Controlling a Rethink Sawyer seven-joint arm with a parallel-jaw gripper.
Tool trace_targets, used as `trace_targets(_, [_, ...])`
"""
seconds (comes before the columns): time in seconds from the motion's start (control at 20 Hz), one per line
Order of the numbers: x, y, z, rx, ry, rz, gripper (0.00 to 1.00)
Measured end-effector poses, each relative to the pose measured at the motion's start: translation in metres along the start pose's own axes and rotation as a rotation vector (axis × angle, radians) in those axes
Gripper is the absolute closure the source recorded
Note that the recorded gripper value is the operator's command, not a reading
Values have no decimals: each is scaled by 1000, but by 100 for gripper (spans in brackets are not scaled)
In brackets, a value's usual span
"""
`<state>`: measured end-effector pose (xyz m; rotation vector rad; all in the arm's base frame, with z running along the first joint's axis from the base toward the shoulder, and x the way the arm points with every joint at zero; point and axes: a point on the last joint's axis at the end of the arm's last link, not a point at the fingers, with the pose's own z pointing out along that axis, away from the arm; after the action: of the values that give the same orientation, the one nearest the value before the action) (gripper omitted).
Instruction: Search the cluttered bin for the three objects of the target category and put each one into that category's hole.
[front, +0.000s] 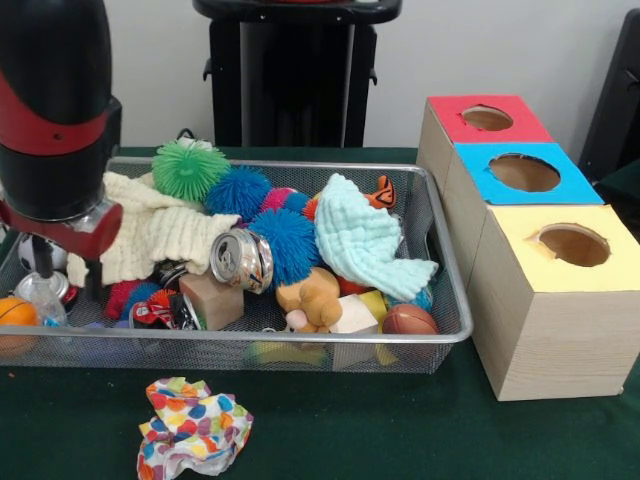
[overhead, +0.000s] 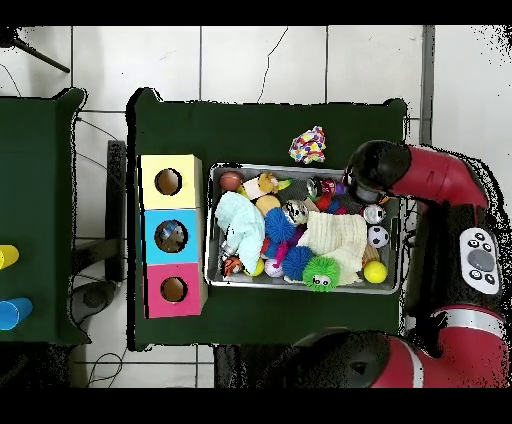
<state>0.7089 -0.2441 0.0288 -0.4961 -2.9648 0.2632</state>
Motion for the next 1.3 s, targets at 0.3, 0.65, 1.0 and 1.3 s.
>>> trace_targets(0.3, [-2, -36, 4, 8, -3, -70, 0])
trace_targets(0.65, [0, -61, 9, 15, -11, -66, 0])
trace_targets(1.0, [8, -58, 17, -11, -1, -67, 0])
trace_targets(1.3, [20, -46, 27, -43, 28, -80, 0])
